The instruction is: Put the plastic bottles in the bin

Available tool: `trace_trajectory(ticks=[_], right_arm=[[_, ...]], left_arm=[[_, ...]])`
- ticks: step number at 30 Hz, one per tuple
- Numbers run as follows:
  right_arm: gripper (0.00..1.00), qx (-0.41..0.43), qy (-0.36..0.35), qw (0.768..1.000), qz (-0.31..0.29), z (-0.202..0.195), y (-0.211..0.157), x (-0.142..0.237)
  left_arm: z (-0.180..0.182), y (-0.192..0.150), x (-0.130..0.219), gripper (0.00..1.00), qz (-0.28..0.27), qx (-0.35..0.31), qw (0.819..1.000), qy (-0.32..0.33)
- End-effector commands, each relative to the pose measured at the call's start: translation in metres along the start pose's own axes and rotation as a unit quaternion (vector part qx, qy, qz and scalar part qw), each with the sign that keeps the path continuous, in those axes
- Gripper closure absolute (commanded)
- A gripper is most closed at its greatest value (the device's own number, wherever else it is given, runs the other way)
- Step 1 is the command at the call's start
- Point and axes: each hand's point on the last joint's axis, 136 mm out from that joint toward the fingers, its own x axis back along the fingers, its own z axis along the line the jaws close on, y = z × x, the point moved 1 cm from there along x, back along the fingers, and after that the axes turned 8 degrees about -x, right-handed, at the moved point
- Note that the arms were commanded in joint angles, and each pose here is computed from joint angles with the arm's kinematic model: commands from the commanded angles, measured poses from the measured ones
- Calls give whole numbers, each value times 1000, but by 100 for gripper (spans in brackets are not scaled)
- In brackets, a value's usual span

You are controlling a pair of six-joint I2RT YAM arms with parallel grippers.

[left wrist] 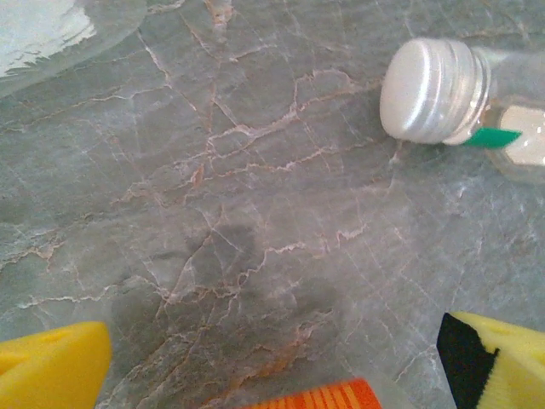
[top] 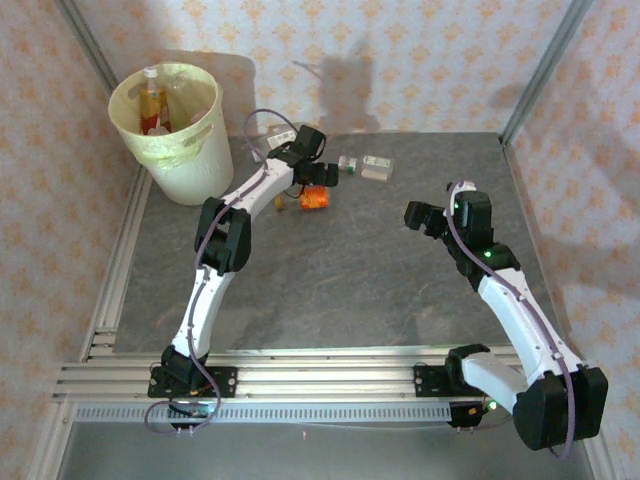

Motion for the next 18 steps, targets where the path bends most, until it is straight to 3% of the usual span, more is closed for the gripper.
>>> trace_trajectory(ticks=[1,6,8,10,12,14,18], right_arm=[[1,-1,10,1000,-20,4,9,7],[1,14,56,998,-18,16,2,6],[1,17,90,996,-16,25,-2,4],[1,34,163,986,-4,48,-10,1],[0,88,241,966,31,79,-28,-3],[1,174,279,942,66,106,-52,-13],[1,327,308,879,157,137,-100,-48]], left_arm=[[6,-11,16,0,21,-28,999,5],[9,7,58,0,-6,0,1000,17],[20,15,94,0,-15,59,997,48],[32,2,132,0,-11,180,981,76],[21,-20,148,0,-1,273,961,37],[6,-31,168,0,-22,321,947,0],[6,-63,194,0,-42,380,923,36]])
